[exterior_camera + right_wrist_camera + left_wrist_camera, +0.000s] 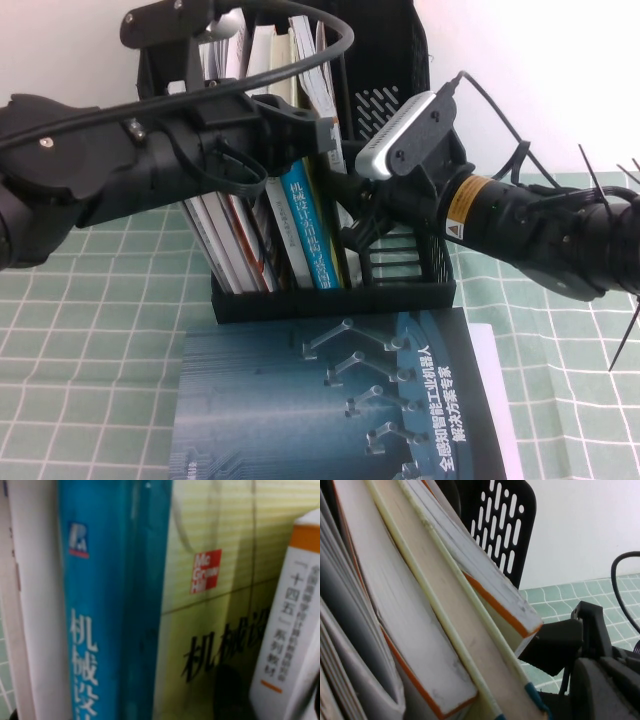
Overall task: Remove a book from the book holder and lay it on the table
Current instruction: Pick up the right side book from the book shelf
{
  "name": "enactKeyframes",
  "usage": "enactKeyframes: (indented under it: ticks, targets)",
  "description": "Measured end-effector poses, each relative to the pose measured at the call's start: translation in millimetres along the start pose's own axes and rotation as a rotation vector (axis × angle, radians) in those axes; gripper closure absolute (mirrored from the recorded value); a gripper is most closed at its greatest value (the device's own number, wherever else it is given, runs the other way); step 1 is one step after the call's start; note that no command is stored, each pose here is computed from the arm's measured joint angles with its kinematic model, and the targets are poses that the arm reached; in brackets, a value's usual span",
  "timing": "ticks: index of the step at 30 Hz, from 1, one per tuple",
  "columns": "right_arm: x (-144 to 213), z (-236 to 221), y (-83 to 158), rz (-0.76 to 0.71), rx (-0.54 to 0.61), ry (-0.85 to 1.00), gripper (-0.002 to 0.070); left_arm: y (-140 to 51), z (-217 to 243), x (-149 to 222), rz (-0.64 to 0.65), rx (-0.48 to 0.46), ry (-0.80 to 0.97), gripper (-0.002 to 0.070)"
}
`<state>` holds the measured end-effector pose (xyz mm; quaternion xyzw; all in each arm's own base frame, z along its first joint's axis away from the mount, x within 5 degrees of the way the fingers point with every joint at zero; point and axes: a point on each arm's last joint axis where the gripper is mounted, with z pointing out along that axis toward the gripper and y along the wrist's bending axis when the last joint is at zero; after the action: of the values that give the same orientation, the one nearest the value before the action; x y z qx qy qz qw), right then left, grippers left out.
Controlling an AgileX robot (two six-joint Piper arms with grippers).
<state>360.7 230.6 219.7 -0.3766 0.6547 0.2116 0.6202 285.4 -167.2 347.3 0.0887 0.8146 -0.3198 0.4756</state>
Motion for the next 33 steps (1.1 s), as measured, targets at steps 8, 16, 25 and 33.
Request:
enactKeyframes:
  ticks: [8,16,25,33]
  targets:
    - [10.3,3.6,-3.4,0.000,0.029,0.083,0.0335,0.0,-0.1,0.2,-0.036,0.005,0.005,0.0678]
    - [17.4,5.1,-3.3,0.000,0.032,0.116,0.0333,-9.8,4.3,8.4,-0.042,0.047,0.051,0.0678]
    - [20.4,6.3,-3.8,-0.016,0.038,0.118,0.0444,-11.5,5.3,9.1,-0.027,0.045,0.046,0.0678]
    - [21.3,7.3,-4.2,0.028,0.048,0.103,0.0522,-11.3,5.3,9.0,-0.017,0.042,0.045,0.0678]
